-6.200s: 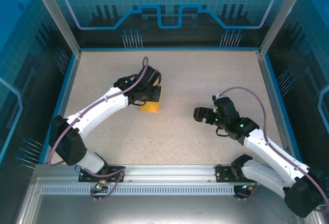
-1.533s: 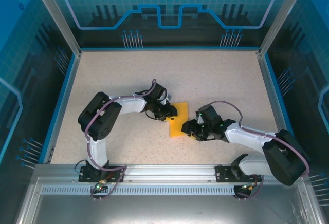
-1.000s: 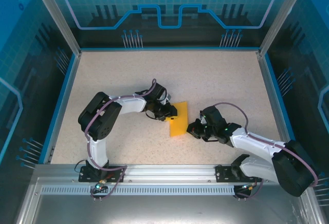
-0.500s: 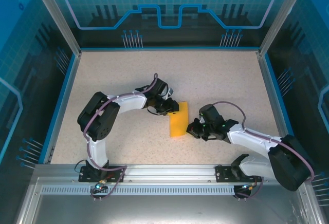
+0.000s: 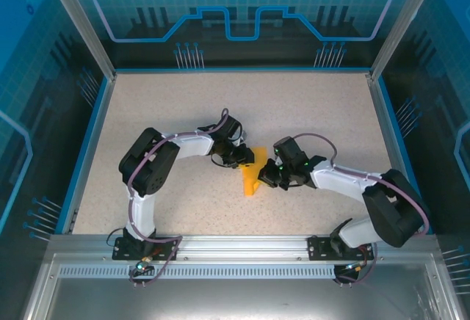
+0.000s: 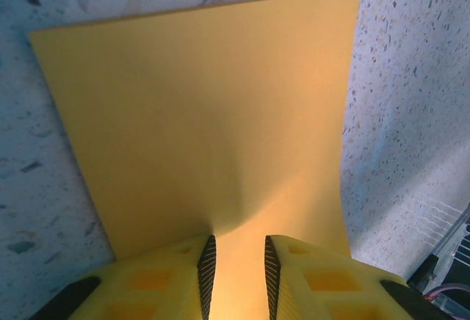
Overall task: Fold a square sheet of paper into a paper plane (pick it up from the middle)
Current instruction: Third fold the triangle at the center of the table.
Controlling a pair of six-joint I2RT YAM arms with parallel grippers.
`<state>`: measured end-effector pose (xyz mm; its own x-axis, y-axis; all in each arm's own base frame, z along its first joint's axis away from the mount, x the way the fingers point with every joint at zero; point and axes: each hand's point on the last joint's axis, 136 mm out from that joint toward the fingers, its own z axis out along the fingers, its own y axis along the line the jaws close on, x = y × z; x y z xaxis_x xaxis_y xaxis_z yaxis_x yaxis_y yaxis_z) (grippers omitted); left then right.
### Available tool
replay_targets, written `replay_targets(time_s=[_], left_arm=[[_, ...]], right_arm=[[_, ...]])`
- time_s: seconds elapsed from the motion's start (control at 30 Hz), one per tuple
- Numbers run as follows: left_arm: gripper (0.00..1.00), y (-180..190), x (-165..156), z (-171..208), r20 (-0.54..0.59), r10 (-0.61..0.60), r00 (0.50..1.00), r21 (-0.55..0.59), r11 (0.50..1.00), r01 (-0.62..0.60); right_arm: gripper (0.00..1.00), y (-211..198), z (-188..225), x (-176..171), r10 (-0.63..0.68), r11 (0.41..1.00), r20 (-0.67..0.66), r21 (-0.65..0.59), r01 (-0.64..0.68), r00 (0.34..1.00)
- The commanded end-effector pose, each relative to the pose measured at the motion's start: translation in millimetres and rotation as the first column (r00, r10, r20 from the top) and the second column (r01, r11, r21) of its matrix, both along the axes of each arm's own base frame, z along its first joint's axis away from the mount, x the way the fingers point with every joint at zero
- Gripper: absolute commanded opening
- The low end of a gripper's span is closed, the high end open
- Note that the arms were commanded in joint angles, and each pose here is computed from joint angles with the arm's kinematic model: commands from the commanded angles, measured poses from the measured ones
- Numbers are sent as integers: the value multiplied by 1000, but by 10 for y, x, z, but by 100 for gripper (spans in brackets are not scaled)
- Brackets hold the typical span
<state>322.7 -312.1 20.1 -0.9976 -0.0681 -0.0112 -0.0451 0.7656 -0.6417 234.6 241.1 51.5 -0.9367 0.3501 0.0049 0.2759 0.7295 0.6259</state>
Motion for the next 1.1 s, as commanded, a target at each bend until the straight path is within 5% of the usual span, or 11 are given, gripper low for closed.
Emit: replay_targets(time_s=[0.0, 0.27, 1.07], left_arm=[[27, 59, -29, -41, -7, -10, 1000, 42, 999, 11], [28, 33, 146, 391, 110, -13, 994, 5, 1000, 12], [22, 209, 129, -130, 39, 12, 999, 128, 992, -17]], right_arm=[[2, 126, 66, 147, 35, 999, 56, 7, -35, 998], [2, 244, -80, 249, 56, 998, 74, 4, -57, 996], [2, 365, -253, 326, 92, 996, 91, 3, -92, 992]])
